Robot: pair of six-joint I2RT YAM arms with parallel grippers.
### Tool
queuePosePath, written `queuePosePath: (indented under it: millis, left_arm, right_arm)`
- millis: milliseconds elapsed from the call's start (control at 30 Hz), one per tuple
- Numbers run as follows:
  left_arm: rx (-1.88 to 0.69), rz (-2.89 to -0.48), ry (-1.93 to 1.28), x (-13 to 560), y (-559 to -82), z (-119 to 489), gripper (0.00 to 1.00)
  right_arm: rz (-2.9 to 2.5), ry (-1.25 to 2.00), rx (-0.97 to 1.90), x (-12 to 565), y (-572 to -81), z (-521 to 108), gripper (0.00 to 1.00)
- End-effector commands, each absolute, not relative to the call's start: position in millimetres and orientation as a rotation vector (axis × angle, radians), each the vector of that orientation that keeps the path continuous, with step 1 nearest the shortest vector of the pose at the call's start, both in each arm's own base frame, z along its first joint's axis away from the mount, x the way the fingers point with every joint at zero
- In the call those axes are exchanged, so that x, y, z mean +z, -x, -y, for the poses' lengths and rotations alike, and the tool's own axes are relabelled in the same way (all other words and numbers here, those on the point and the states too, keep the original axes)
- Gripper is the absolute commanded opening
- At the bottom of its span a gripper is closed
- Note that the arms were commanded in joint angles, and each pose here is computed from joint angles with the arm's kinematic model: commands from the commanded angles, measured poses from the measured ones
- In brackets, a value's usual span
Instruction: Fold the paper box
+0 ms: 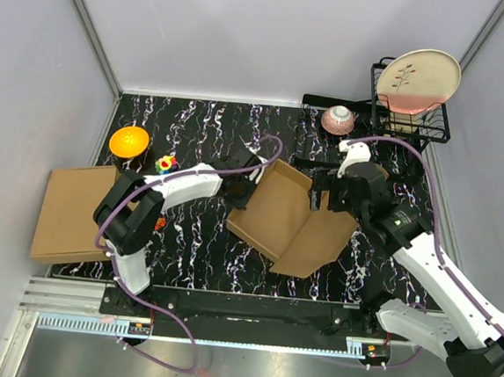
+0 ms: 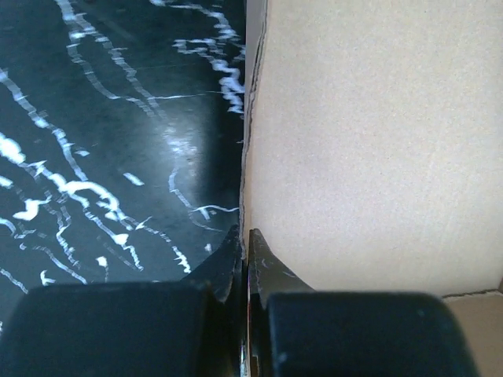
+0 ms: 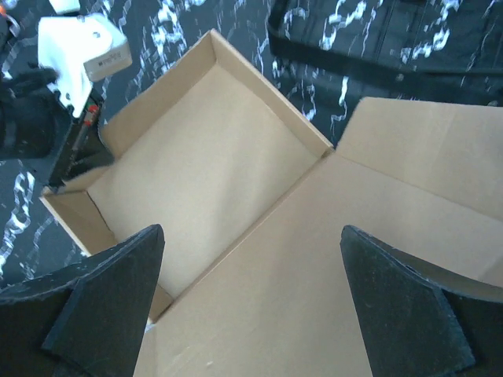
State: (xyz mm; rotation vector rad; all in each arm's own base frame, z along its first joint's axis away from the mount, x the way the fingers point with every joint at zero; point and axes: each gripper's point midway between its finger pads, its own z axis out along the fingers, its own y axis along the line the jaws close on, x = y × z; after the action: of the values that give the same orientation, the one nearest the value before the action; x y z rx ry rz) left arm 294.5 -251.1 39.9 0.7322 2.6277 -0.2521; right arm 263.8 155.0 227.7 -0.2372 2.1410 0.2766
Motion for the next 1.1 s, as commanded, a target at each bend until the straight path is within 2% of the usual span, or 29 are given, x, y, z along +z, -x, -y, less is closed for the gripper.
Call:
queuePosePath:
  millis: [0, 300, 400, 433, 500, 700, 767, 833, 867, 967, 1067]
  left_arm:
    - [-0.342, -2.562, -0.348, 84, -322, 246, 0.0]
    - [-0.504, -2.426, 0.234, 119, -318, 231, 0.0]
    - [-0.596, -2.35, 0.5, 125, -306, 222, 0.0]
    - [-0.617, -2.349, 0.648, 108, -295, 216, 0.0]
    - [-0.697, -2.217, 0.893, 119, -291, 209, 0.0]
    - [-0.575, -1.933, 1.249, 114, -256, 180, 0.0]
    - [-0.453, -1.97, 1.262, 102, -246, 181, 0.0]
    - [-0.439, -1.986, 1.288, 105, -243, 201, 0.0]
    - [-0.312, -2.024, 1.263, 87, -238, 197, 0.12]
    - [-0.247, -2.093, 1.218, 70, -234, 218, 0.33]
    - [-0.231, -2.147, 1.172, 58, -233, 232, 0.34]
  right_arm:
    - [-2.005, 0.139, 0.288, 284, -270, -147, 1.0]
    - [-1.933, 0.093, 0.305, 309, -267, -139, 1.0]
    - [-1.937, 0.093, 0.309, 307, -265, -139, 1.0]
    - [-1.937, 0.095, 0.311, 306, -265, -139, 1.0]
    - [-1.941, 0.087, 0.314, 305, -264, -139, 1.0]
    - [-1.939, 0.071, 0.353, 305, -261, -142, 1.0]
    - [-1.946, 0.073, 0.372, 304, -259, -144, 1.0]
    - [-1.952, 0.071, 0.387, 303, -258, -146, 1.0]
    - [-1.957, 0.071, 0.39, 302, -257, -146, 1.0]
    - [-1.967, 0.067, 0.378, 299, -253, -142, 1.0]
    - [-1.971, 0.064, 0.367, 296, -250, -138, 1.0]
